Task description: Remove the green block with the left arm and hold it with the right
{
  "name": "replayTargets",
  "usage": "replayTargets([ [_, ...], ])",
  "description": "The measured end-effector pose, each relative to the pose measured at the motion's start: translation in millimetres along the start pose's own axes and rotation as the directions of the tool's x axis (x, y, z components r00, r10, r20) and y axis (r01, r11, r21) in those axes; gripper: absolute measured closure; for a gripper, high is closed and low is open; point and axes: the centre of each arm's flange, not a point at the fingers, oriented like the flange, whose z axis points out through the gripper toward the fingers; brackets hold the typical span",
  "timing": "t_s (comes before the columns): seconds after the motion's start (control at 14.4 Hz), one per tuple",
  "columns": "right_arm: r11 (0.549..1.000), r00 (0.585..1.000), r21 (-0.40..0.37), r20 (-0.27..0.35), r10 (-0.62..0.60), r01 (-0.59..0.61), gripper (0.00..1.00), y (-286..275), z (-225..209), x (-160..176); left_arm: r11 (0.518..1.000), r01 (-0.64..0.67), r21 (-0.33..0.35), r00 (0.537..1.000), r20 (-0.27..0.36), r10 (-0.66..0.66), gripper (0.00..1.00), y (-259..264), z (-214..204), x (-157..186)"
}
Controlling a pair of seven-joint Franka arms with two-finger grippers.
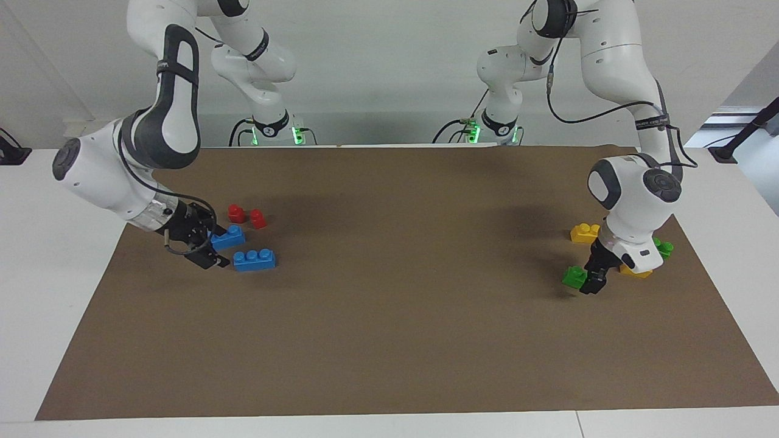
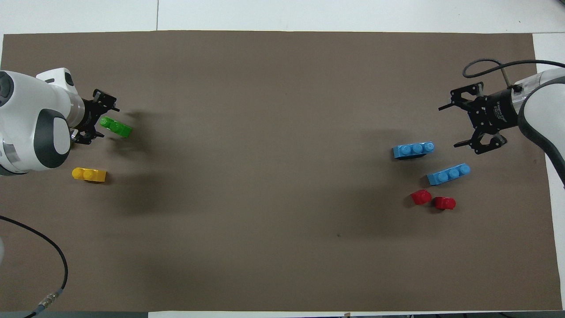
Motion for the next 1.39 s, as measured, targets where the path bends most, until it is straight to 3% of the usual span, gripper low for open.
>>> replayTargets([
  [0.07, 0.997, 0.997, -0.036, -0.025, -0.071, 0.07, 0.0, -1, -15, -14, 0.999, -0.032, -0.011, 0.999, -0.01, 0.031, 0.0, 3, -8, 3],
  [0.14, 0.986, 0.987, -0.074, -0.04, -0.156, 0.153, 0.0, -1, -29, -27, 0.998, -0.065, -0.023, 0.998, -0.021, 0.065, 0.0, 6, -19, 5],
  [0.35, 0.898, 0.907, -0.178, -0.057, -0.418, 0.403, 0.0, 4, -66, -74, 0.973, -0.226, -0.04, 0.973, -0.054, 0.224, 0.0, 10, -63, 6],
  [0.7, 0.654, 0.673, -0.258, -0.021, -0.74, 0.711, 0.0, 28, -119, -136, 0.844, -0.536, -0.013, 0.843, -0.059, 0.534, 0.0, 0, -142, -5],
  [1.04, 0.432, 0.455, -0.309, 0.001, -0.891, 0.847, 0.0, 36, -137, -145, 0.74, -0.672, 0.011, 0.74, 0.01, 0.672, 0.0, -3, -220, -15],
  [1.18, 0.402, 0.423, -0.322, -0.004, -0.906, 0.857, 0.0, 34, -134, -139, 0.71, -0.704, 0.014, 0.71, 0.035, 0.704, 0.0, -8, -248, -27],
  [1.39, 0.395, 0.418, -0.323, 0.003, -0.909, 0.86, 0.0, 29, -127, -133, 0.683, -0.73, 0.021, 0.681, 0.092, 0.726, 0.0, -22, -277, -48],
])
